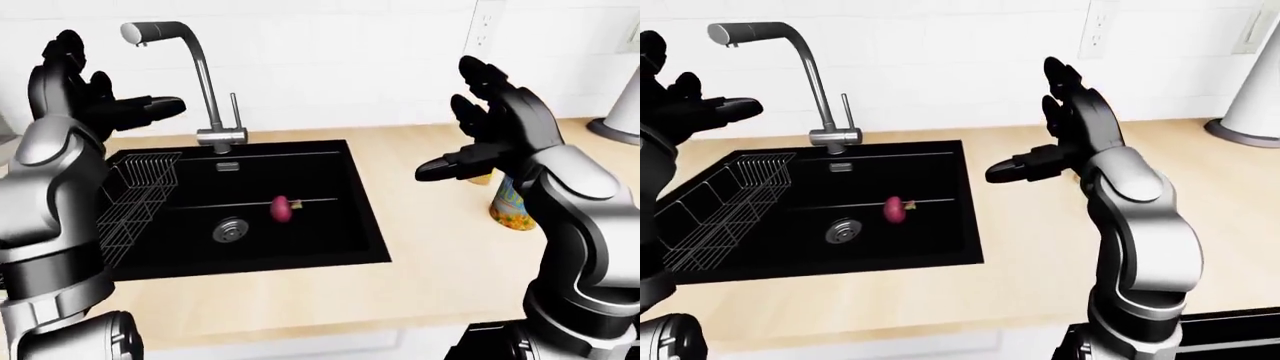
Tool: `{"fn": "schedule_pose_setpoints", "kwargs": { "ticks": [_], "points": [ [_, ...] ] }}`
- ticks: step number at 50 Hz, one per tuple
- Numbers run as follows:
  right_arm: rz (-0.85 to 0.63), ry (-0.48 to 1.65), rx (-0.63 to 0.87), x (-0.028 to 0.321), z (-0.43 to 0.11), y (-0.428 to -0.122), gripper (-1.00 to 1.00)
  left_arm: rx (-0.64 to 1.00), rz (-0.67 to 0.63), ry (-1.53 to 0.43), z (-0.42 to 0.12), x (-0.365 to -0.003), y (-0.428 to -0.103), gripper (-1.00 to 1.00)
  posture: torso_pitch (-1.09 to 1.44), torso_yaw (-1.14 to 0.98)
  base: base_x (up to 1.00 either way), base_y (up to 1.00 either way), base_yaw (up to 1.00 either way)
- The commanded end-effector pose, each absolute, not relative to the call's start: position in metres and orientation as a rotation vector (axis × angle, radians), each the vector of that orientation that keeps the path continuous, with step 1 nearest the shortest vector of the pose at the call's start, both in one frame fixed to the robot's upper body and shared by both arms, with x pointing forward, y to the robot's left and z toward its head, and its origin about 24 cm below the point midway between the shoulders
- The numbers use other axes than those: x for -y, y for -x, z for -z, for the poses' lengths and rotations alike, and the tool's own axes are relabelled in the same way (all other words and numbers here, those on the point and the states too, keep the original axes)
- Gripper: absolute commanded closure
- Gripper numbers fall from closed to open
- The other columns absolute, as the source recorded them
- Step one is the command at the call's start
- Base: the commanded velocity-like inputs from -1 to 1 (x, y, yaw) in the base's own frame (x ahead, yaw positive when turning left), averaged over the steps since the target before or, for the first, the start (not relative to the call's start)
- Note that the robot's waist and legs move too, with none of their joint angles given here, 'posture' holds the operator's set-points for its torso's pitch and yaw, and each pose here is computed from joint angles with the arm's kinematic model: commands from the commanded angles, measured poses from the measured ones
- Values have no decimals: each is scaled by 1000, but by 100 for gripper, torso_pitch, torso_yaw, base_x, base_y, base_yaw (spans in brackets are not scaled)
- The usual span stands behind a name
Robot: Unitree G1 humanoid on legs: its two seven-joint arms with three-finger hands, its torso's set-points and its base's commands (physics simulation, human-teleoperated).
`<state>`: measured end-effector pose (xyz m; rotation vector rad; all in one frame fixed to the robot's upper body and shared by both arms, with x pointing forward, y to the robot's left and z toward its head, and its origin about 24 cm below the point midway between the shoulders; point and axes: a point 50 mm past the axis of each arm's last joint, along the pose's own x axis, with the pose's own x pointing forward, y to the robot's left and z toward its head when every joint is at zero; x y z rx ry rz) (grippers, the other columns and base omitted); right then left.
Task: Turn the sink spout to the right.
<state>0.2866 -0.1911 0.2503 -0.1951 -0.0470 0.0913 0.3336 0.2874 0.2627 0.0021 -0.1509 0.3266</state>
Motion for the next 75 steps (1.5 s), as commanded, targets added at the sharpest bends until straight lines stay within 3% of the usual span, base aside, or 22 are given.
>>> {"fn": "schedule_pose_setpoints", "kwargs": {
  "ticks": [1,11,29,75],
  "points": [
    [-85,210,122,190,-264,-284,-100,235,-343,-42,-280,-285,-340,-100,-36,0,0,0,0],
    [-86,208,123,190,-263,-284,-100,201,-389,-32,-274,-292,-377,-100,-36,0,0,0,0],
    [-83,207,126,192,-264,-282,-100,165,-446,-18,-274,-303,-392,-100,-36,0,0,0,0],
    [-79,213,128,193,-266,-277,-100,206,-323,-47,-295,-257,-389,-100,-36,0,0,0,0]
  ]
}}
